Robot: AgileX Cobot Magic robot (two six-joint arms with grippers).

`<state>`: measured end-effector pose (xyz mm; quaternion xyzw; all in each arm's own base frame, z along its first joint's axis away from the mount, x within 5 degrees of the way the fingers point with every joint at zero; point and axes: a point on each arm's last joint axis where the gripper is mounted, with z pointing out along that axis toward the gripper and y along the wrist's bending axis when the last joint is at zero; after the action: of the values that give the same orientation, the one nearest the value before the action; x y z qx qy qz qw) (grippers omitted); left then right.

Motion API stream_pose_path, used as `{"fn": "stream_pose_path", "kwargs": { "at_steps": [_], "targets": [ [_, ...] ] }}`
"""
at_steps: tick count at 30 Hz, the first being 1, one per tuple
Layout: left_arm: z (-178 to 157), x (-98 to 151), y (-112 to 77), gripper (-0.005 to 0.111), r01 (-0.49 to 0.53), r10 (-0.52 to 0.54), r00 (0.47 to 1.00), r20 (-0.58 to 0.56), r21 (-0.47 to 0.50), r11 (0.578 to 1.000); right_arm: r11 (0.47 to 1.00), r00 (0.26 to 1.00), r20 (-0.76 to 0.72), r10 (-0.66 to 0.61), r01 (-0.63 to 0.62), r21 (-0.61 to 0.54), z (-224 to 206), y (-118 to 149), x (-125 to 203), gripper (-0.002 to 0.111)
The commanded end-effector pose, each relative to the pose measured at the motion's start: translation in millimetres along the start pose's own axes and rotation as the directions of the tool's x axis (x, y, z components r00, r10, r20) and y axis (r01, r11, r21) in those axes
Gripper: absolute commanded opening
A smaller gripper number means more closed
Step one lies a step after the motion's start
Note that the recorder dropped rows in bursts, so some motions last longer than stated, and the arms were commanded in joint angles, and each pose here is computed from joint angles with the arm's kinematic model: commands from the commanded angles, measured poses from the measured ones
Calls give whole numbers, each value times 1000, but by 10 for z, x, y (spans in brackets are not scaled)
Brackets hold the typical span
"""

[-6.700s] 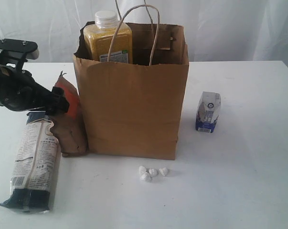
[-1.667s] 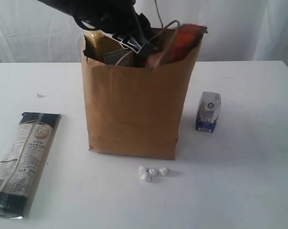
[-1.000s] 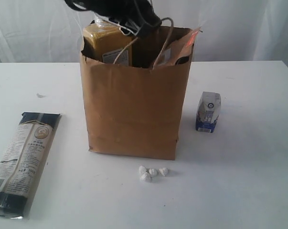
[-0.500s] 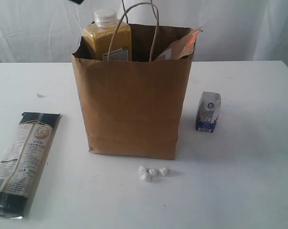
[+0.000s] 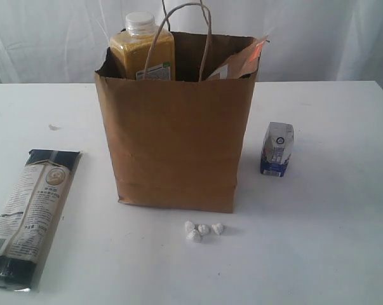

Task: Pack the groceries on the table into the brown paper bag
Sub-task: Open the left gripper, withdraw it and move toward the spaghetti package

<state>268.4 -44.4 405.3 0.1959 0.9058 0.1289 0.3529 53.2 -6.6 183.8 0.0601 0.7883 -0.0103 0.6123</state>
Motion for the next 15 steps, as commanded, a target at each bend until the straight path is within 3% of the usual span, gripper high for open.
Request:
{"fn": "stream_pose_path", "kwargs": {
  "at_steps": [1, 7, 15],
  "targets": [
    [202, 502, 179, 0, 246, -250, 967, -53, -65, 967, 1000, 1000, 7, -5, 5, -3, 3, 1, 6, 0],
    [258, 1163, 53, 0, 363, -358, 931, 67, -83, 928, 1000, 1000, 7, -5, 5, -3, 3, 1, 6, 0],
    [127, 1664, -240, 0, 385, -364, 896, 254, -37, 922, 1000, 1000, 7, -5, 5, -3, 3, 1, 6, 0]
  ]
}}
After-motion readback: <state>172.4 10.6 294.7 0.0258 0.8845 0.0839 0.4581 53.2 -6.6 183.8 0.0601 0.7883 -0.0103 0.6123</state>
